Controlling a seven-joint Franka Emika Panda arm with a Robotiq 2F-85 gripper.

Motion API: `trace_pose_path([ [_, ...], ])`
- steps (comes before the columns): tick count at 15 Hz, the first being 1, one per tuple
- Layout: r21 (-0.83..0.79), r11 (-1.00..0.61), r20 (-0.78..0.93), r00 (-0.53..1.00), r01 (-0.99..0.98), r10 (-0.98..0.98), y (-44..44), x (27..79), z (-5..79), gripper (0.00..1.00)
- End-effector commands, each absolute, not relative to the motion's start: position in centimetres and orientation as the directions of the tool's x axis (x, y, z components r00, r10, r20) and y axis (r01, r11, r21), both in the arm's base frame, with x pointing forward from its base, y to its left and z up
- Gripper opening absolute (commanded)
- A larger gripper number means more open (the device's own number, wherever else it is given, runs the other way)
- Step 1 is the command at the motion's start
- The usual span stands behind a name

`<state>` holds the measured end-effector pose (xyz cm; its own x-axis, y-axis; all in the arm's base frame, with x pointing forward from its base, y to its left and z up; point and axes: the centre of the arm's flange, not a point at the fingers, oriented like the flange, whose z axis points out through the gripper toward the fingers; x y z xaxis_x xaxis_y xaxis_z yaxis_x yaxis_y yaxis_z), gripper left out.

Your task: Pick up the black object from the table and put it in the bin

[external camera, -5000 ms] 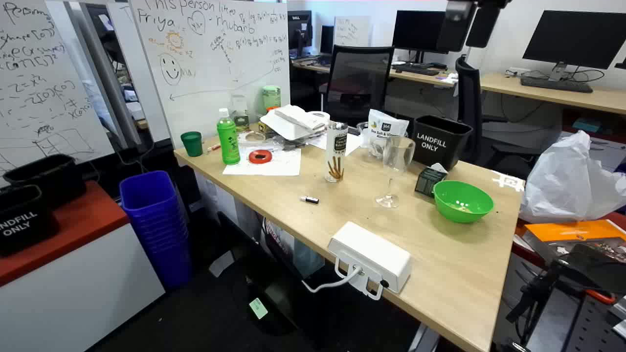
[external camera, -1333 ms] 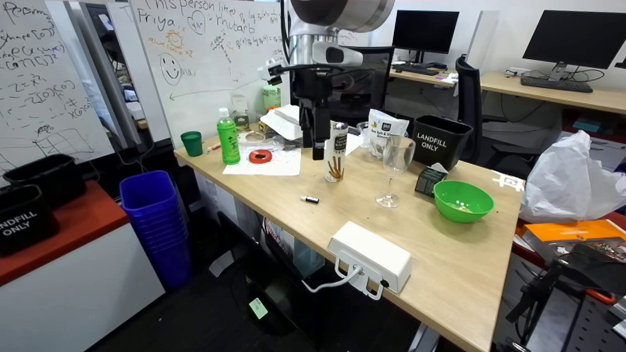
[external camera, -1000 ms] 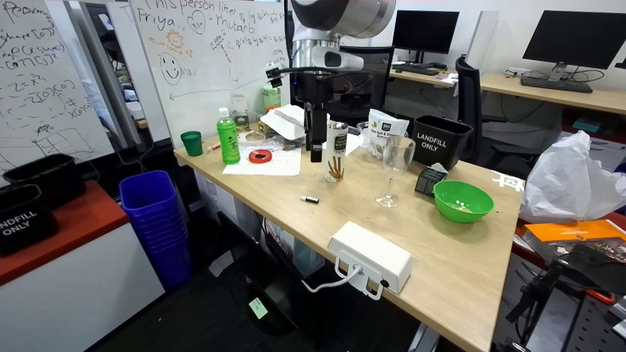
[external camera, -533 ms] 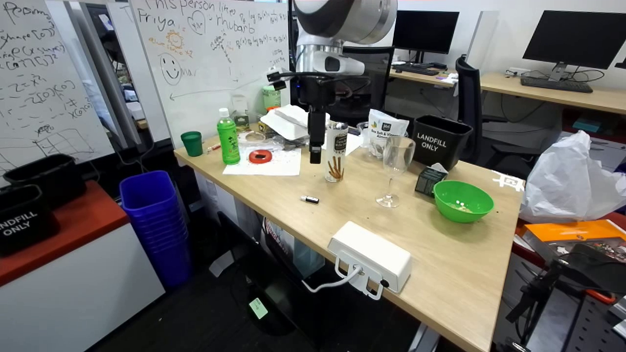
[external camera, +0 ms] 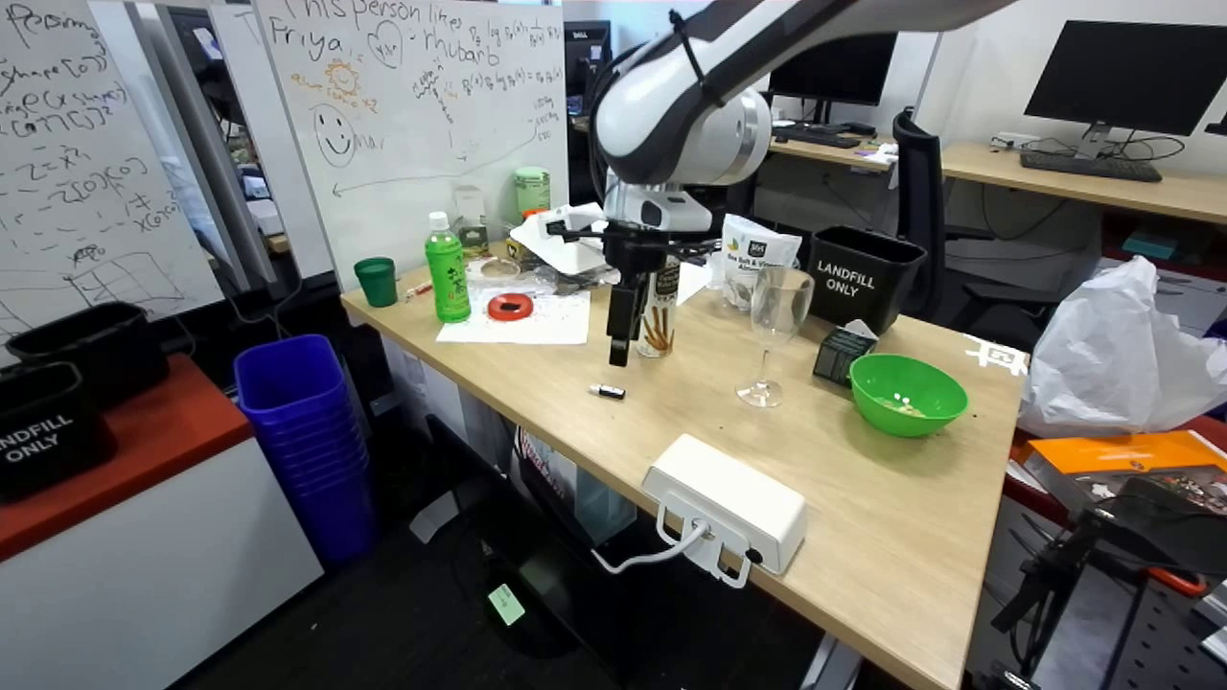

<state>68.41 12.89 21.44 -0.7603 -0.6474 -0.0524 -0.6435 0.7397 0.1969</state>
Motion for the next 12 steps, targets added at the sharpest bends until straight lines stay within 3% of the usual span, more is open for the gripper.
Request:
trace_pose_path([
  [1, 0.150, 0.773, -0.040, -0.785, -0.617, -0.619, 13.3, 69.9, 18.5, 1.00],
  [12, -0.024, 0.795, 0.037, -0.795, -0.607, -0.606, 13.5, 73.6, 12.7, 1.00],
])
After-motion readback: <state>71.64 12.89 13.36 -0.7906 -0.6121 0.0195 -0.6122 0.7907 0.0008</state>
